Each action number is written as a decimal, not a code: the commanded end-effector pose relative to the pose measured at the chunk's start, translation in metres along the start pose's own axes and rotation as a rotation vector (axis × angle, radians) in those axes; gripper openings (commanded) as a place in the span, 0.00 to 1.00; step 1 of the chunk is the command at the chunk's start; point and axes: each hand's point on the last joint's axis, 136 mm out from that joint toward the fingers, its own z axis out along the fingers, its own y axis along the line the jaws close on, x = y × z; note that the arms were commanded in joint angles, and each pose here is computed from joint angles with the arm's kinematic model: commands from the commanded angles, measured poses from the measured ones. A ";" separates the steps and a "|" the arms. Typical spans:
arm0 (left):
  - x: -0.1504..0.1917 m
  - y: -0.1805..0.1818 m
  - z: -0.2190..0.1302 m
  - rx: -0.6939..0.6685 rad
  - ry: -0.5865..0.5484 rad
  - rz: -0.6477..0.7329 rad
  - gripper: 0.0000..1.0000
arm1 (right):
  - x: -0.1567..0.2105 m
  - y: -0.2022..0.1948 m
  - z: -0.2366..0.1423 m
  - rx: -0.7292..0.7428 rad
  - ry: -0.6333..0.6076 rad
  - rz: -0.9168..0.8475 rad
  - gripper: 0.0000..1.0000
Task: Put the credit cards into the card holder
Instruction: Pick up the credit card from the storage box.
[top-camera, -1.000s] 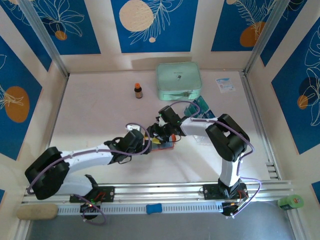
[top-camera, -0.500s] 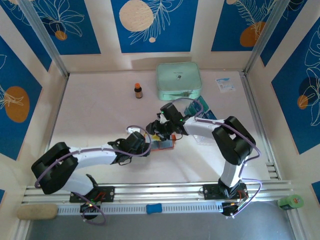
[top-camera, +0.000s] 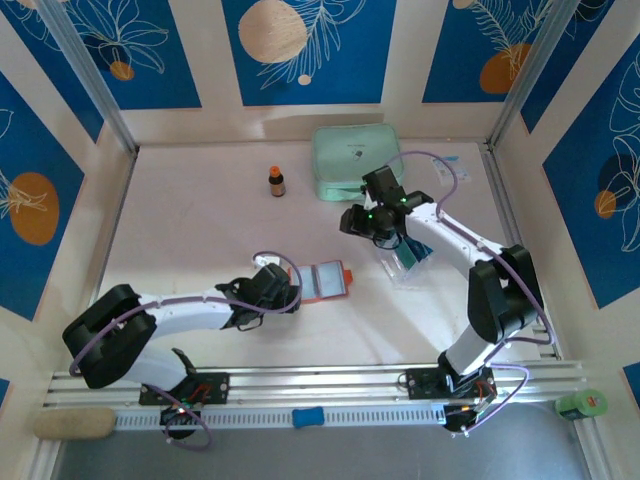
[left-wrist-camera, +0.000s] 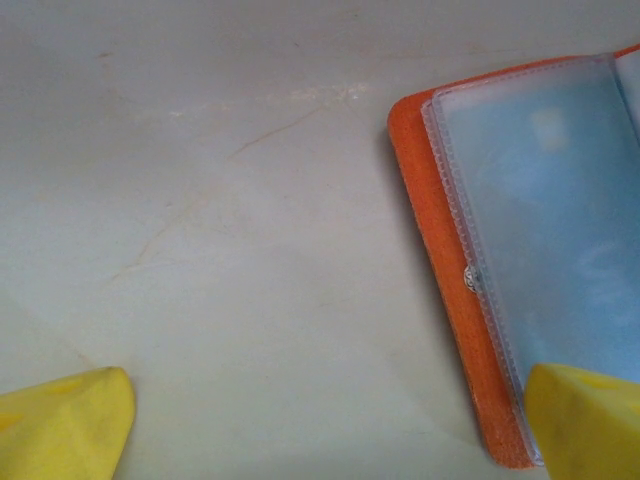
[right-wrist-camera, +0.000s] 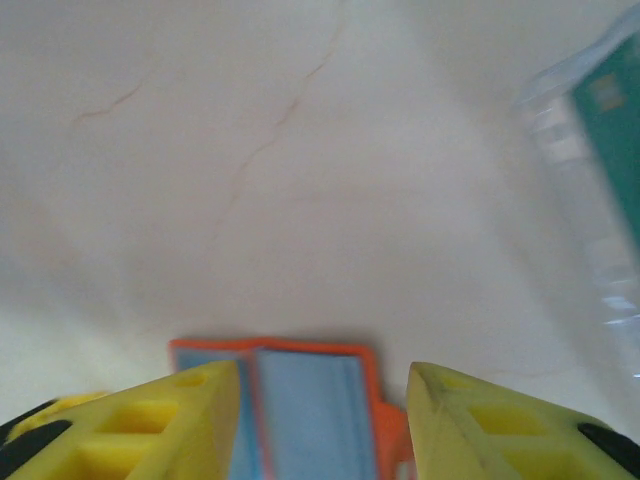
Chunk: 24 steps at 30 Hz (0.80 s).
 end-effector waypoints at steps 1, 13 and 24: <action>0.007 0.005 0.004 -0.016 0.012 0.013 1.00 | -0.001 -0.044 -0.005 0.253 0.038 -0.144 0.47; 0.008 0.006 0.004 -0.024 0.018 0.016 1.00 | -0.034 -0.073 0.010 0.510 0.043 -0.277 0.35; 0.007 0.005 0.005 -0.020 0.019 0.015 1.00 | -0.037 -0.083 0.026 0.586 0.062 -0.329 0.27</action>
